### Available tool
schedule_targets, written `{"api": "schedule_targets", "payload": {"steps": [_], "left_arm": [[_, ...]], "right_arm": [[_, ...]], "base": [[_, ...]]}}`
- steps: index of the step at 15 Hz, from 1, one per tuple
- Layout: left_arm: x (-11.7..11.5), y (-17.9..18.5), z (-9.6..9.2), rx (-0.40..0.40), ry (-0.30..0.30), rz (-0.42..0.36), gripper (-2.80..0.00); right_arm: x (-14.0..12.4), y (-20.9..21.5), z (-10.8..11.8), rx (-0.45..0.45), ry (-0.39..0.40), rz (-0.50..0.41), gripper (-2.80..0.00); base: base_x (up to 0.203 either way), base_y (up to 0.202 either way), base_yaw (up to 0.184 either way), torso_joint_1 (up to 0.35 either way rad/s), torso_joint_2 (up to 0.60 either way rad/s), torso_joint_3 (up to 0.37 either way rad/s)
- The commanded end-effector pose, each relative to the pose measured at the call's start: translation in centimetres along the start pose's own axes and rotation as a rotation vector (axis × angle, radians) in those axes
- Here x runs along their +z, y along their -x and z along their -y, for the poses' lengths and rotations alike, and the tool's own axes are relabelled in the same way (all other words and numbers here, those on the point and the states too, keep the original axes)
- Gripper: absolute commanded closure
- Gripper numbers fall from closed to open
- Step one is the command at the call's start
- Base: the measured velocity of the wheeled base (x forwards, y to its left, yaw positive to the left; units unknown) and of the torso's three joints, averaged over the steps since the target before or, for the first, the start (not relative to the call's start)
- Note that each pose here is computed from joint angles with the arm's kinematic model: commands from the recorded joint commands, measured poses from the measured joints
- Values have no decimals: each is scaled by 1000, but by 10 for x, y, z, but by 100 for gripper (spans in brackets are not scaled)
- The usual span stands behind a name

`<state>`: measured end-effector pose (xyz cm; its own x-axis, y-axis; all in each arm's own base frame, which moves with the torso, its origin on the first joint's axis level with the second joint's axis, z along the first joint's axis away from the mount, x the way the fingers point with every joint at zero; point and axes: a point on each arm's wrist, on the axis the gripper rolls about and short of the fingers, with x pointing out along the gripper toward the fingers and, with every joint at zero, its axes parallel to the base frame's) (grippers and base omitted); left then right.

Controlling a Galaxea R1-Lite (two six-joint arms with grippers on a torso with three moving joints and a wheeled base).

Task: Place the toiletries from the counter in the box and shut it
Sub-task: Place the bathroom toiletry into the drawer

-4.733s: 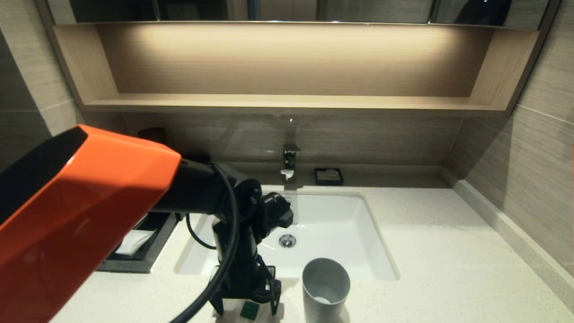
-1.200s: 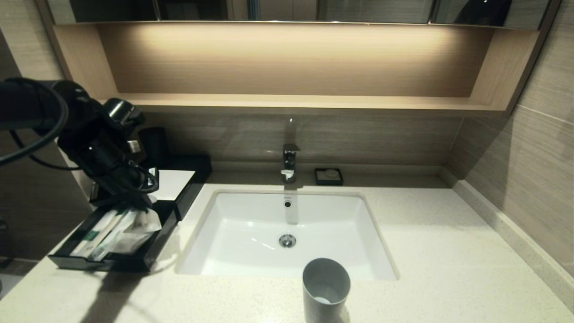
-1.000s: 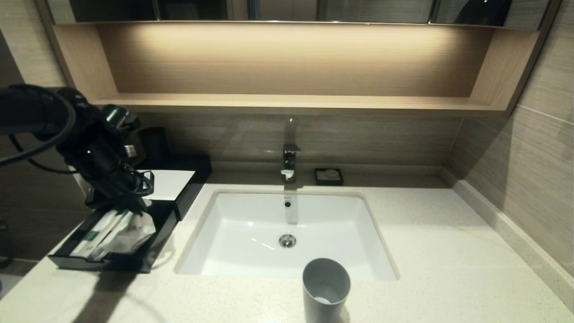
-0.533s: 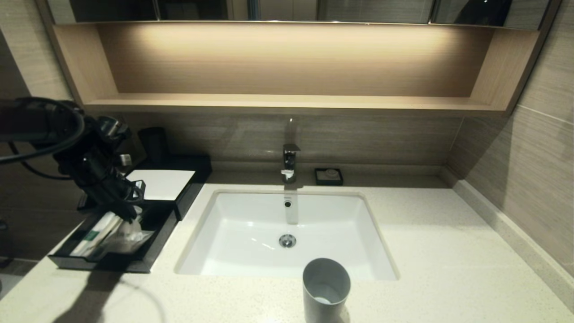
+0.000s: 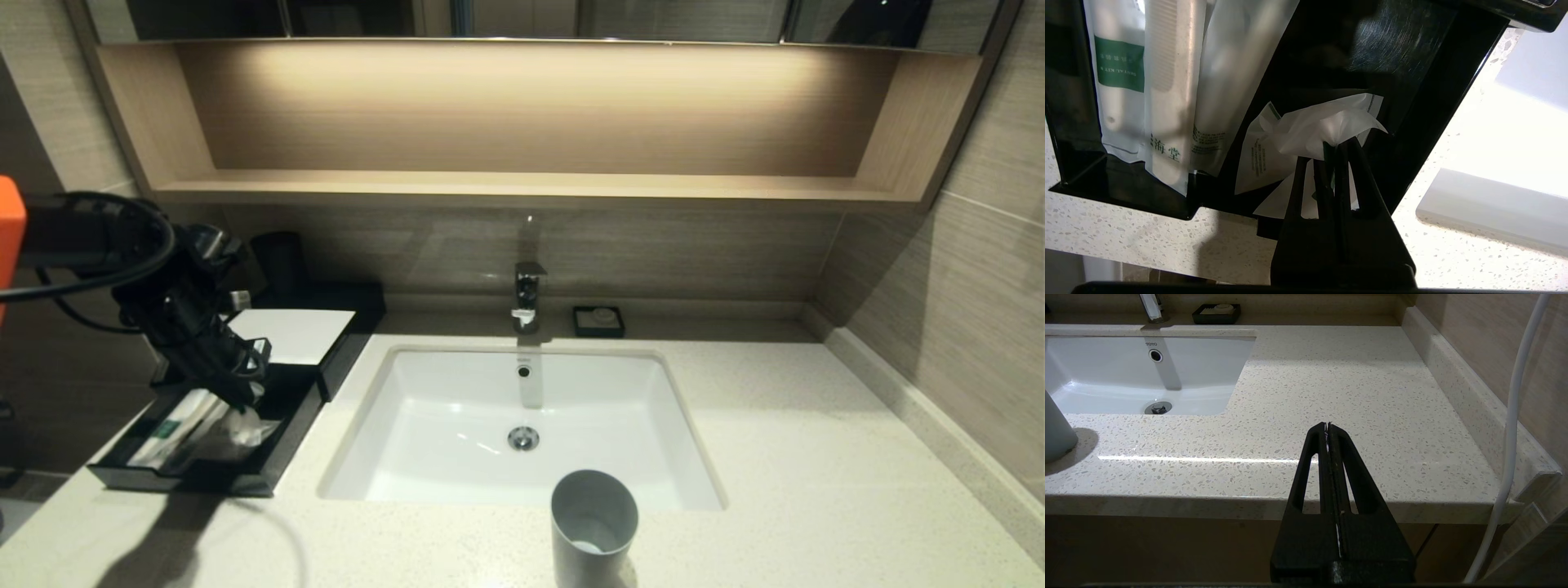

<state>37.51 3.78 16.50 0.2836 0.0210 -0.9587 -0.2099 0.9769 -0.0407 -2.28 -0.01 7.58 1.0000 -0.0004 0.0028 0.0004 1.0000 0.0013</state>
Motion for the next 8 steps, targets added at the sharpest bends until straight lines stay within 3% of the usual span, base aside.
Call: {"api": "schedule_targets", "payload": {"steps": [1, 8], "left_arm": [[1, -7, 0, 2, -19, -17, 0], [4, -21, 1, -1, -54, -31, 0]], "right_arm": [[0, 0, 0, 0, 0, -1, 0], [0, 0, 0, 0, 0, -1, 0]], "base": [[0, 0, 0, 0, 0, 0], [0, 0, 0, 0, 0, 0]]}}
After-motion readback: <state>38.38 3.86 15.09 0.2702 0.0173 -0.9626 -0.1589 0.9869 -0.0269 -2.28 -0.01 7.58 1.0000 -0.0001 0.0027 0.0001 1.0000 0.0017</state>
